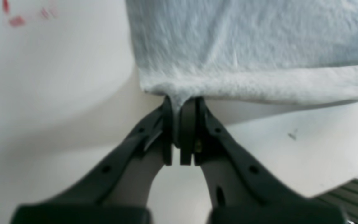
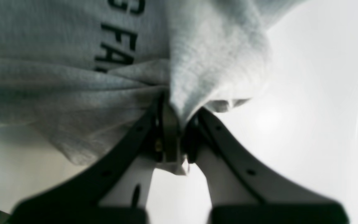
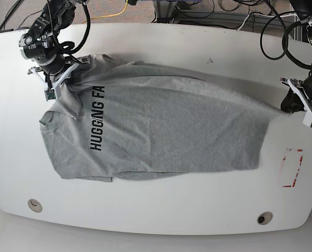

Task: Layout the t-shirt on the table in an organized manner, then fold the t-shirt properly
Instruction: 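Lift the shirt with both grippers and swing it toward the table edge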

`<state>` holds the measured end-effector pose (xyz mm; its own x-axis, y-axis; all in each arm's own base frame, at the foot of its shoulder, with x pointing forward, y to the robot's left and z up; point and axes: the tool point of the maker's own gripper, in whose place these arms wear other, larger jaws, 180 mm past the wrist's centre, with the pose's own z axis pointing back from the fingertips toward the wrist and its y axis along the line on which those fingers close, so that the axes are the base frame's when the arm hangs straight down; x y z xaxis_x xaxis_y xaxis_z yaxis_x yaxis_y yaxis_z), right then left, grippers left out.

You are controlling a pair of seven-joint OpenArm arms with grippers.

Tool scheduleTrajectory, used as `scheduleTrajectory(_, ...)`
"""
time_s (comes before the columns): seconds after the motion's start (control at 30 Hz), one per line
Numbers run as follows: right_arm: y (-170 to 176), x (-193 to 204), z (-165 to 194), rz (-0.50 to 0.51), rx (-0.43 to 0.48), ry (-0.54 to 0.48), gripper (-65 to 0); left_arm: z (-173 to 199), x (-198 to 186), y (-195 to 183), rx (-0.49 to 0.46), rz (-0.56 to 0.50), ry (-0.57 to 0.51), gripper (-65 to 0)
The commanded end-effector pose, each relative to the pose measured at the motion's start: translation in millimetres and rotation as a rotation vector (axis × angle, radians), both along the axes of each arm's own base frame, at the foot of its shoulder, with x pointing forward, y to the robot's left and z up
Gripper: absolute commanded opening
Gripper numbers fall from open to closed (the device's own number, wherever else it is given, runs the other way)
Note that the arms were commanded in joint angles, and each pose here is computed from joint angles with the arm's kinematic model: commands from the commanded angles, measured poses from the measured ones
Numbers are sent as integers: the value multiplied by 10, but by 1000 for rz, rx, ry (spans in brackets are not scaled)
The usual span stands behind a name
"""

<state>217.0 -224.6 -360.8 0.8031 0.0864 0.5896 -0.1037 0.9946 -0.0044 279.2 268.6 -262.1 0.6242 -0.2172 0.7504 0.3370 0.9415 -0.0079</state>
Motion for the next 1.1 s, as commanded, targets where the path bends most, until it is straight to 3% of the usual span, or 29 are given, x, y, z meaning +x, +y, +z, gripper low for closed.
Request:
scheduleTrajectory(0.0, -35, 198, 239, 33, 17, -94, -642, 468, 214, -85, -4, -45, -156, -644)
scheduleTrajectory(0.33, -179, 739, 834, 99, 3, -297, -642, 1331, 688, -184, -14, -79, -420, -644)
scheduleTrajectory(0.57, -343, 1324, 1492, 112, -37, -477, -637, 2050, 1030, -368, 57, -124, -601, -642)
scheduleTrajectory(0.67, -419, 1553, 1664, 127, -45, -496, -637, 2332, 1142, -464, 86, -139, -665, -642)
scheduleTrajectory(1.07, -632, 2424, 2615, 174, -27, -603, -637, 3308, 1560, -355, -47, -93, -821, -642)
